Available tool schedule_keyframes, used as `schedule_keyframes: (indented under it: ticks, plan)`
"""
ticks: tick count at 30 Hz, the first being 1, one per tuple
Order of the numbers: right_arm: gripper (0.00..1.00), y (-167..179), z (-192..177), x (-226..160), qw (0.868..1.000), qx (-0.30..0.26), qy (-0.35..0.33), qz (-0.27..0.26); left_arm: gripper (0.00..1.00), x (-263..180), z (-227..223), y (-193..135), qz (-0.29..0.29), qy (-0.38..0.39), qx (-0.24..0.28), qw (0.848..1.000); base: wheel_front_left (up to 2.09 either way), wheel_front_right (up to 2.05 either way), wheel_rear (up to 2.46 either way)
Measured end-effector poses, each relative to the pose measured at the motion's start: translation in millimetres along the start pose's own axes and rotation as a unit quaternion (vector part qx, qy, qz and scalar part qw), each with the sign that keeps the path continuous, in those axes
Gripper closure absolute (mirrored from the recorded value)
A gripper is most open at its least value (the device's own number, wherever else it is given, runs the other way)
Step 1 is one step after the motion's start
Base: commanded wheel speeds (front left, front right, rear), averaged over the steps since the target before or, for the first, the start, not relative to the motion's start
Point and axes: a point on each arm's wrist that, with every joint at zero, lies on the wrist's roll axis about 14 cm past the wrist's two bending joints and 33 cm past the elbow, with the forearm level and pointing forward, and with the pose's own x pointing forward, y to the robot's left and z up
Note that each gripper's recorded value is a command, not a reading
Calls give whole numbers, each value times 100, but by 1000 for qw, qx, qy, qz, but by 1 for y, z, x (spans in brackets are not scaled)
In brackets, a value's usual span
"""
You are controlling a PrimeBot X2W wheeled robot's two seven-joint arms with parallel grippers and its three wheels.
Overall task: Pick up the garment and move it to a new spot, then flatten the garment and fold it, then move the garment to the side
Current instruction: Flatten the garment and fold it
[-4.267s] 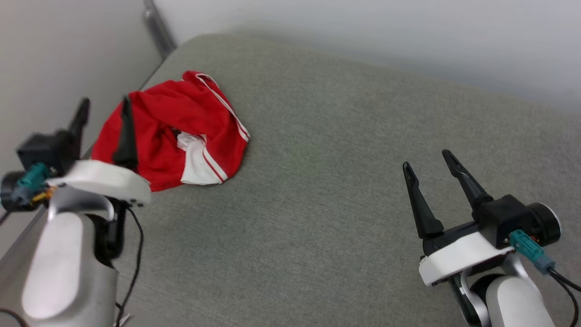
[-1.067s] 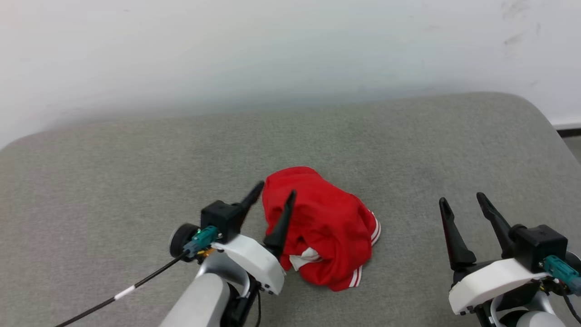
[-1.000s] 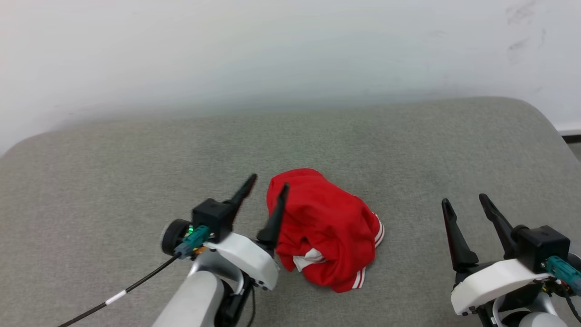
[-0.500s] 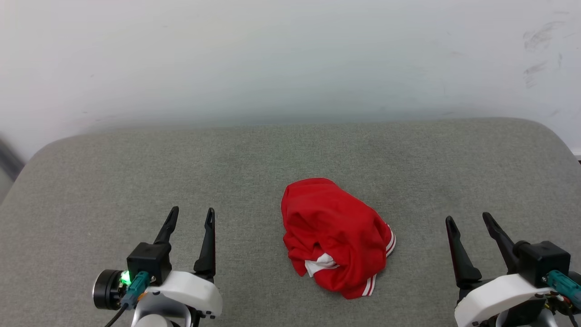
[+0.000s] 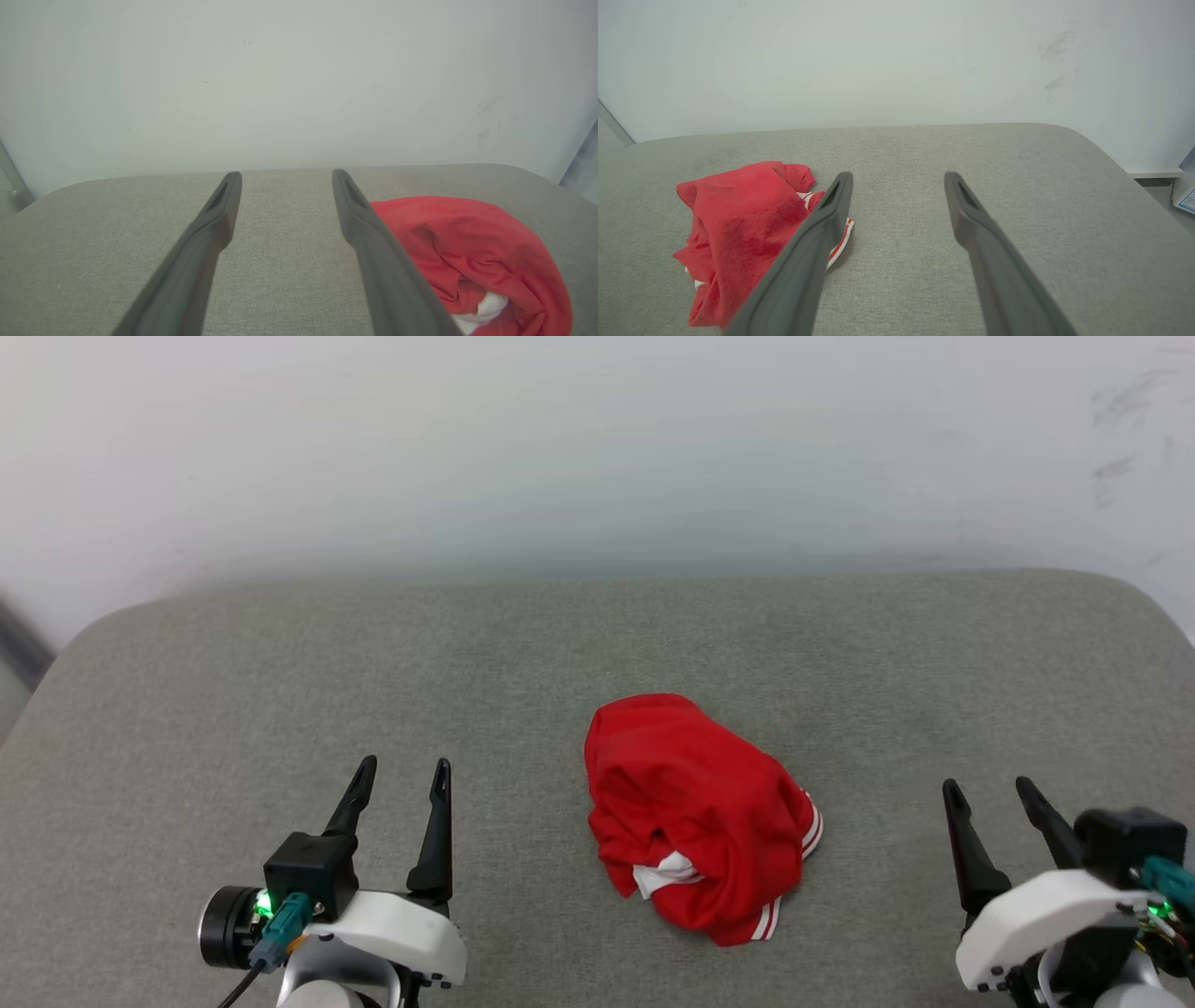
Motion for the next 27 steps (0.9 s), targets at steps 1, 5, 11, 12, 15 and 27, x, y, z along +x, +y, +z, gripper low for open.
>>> schedule_keyframes:
  ticks: [1, 5, 11, 12, 15, 27]
  plan:
    - [0, -1, -5, 5, 1000, 4, 16, -1, 0, 0, -1, 1, 1, 1, 0, 1000, 0, 0, 0]
    - [0, 2, -38, 23, 993, 16, 115, 4, 0, 2, -1, 2, 7, -3, -7, 1000, 0, 0, 0]
    - [0, 19, -80, 52, 961, 22, 273, 42, 0, 12, -3, 6, 10, -6, -9, 1000, 0, 0, 0]
    - [0, 23, -86, 55, 954, 13, 294, 52, 0, 13, -5, 8, 11, -4, -10, 1000, 0, 0, 0]
    - [0, 36, -101, 65, 934, 6, 348, 77, 0, 17, -11, 10, 15, 2, -10, 1000, 0, 0, 0]
    - [73, 62, -161, 79, 869, -22, 478, 124, 0, 24, -32, 25, 36, 27, -15, 999, 0, 0, 0]
